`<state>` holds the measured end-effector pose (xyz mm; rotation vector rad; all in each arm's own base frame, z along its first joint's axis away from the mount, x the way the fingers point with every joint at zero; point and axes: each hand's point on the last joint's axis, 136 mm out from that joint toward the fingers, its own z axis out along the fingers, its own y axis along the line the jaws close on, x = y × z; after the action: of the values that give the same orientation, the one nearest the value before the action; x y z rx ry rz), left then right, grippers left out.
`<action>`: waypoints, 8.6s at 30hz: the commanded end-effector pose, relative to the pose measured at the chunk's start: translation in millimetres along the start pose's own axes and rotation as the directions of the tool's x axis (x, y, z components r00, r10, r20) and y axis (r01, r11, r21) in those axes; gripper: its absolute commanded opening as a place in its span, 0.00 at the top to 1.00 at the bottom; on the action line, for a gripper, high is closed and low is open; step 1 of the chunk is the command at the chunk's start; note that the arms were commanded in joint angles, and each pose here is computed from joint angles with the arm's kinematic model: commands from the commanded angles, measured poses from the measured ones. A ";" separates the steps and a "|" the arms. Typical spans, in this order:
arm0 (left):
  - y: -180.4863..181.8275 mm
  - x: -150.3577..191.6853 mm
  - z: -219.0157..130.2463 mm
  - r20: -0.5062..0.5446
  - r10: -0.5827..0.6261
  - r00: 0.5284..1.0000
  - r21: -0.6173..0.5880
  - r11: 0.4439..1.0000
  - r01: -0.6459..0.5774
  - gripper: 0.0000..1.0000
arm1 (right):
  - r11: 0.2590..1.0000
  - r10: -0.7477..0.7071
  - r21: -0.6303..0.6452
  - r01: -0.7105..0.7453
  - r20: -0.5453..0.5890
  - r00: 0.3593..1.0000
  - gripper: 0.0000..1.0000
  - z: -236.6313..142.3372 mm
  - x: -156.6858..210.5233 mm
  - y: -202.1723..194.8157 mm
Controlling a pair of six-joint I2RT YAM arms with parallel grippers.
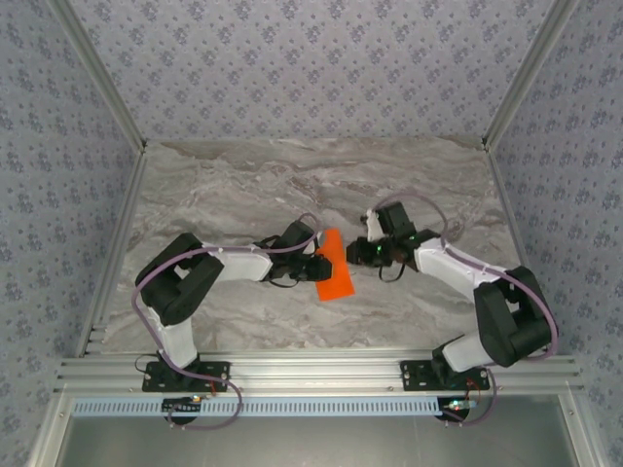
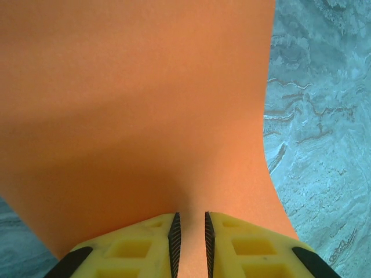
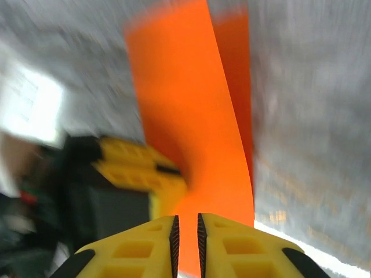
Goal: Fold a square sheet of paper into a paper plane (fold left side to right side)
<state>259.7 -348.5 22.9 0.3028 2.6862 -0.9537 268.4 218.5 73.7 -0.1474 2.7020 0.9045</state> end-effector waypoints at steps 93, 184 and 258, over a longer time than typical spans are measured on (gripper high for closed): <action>40.4 -130.6 -72.3 0.282 -0.086 0.956 -0.018 0.995 0.095 0.69 | 0.993 0.014 0.120 -0.009 -0.042 0.999 0.70 5.9 53.4 -13.2; 5.9 -64.9 -39.2 0.148 -0.007 0.989 -0.035 0.999 0.013 0.59 | 0.927 0.333 -0.176 -0.331 -0.016 0.943 0.60 28.5 6.0 -3.5; -68.2 37.5 -31.0 0.034 0.617 0.787 -0.489 0.697 -0.525 1.00 | 0.933 0.277 -0.238 -0.270 -0.007 0.961 0.59 16.0 -54.3 13.5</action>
<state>199.8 -374.0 57.2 0.8835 2.2808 -0.0184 311.0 240.5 64.8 0.2558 2.6848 1.2925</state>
